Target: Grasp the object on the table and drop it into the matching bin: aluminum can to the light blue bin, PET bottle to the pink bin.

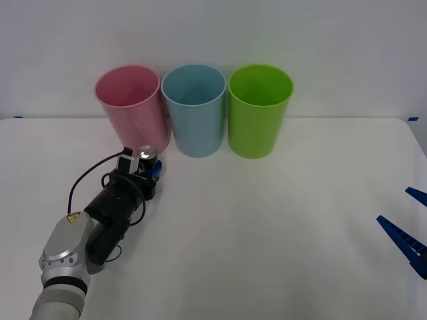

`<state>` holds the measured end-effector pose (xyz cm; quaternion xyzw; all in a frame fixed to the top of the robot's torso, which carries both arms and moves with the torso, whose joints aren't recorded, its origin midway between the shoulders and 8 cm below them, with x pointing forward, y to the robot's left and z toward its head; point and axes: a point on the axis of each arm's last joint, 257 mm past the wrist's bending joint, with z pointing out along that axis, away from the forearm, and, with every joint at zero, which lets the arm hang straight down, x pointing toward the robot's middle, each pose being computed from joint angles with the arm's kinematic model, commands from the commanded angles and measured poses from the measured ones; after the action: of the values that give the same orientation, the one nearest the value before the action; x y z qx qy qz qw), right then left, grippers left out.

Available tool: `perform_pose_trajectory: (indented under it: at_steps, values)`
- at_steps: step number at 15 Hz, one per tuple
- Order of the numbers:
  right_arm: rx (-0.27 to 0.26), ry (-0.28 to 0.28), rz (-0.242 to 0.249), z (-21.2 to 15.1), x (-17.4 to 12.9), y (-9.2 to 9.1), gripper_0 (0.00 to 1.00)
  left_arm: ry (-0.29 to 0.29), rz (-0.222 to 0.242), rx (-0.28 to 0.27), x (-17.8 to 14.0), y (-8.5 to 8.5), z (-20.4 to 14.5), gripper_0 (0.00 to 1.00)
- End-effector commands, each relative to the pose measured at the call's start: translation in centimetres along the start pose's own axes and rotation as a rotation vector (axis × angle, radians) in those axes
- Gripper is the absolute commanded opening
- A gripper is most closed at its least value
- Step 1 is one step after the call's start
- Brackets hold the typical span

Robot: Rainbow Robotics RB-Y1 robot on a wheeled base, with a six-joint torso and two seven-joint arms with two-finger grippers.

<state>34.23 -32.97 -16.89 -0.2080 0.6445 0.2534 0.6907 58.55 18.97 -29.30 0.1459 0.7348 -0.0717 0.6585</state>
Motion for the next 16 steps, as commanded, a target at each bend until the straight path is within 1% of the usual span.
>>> perform_pose_trajectory:
  at_steps: [1,3,4,7,9,12,14,16]
  values:
    - [0.0,0.0,0.0,0.0,0.0,0.0,1.0,-0.013,-0.007,0.024,0.1,0.8,-1.0,0.0]
    - [0.0,0.0,0.0,0.0,0.0,0.0,1.0,-0.03,-0.001,0.033,-0.3,1.6,-2.2,0.0]
    - [0.0,0.0,0.0,0.0,0.0,0.0,1.0,-0.034,0.001,0.031,-0.3,2.2,-2.9,0.0]
    - [0.0,0.0,0.0,0.0,0.0,0.0,1.0,-0.07,0.002,0.027,-1.4,4.0,-5.6,0.0]
    - [0.0,0.0,0.0,0.0,0.0,0.0,1.0,-0.091,-0.013,0.028,-2.0,5.0,-7.8,0.0]
    - [0.0,0.0,0.0,0.0,0.0,0.0,1.0,-0.117,-0.023,0.026,-3.2,6.5,-11.0,0.0]
    - [0.0,0.0,0.0,0.0,0.0,0.0,1.0,-0.136,-0.033,0.026,-4.1,7.0,-12.7,0.0]
    - [0.0,0.0,0.0,0.0,0.0,0.0,1.0,-0.161,-0.051,0.031,-5.4,7.0,-14.3,0.0]
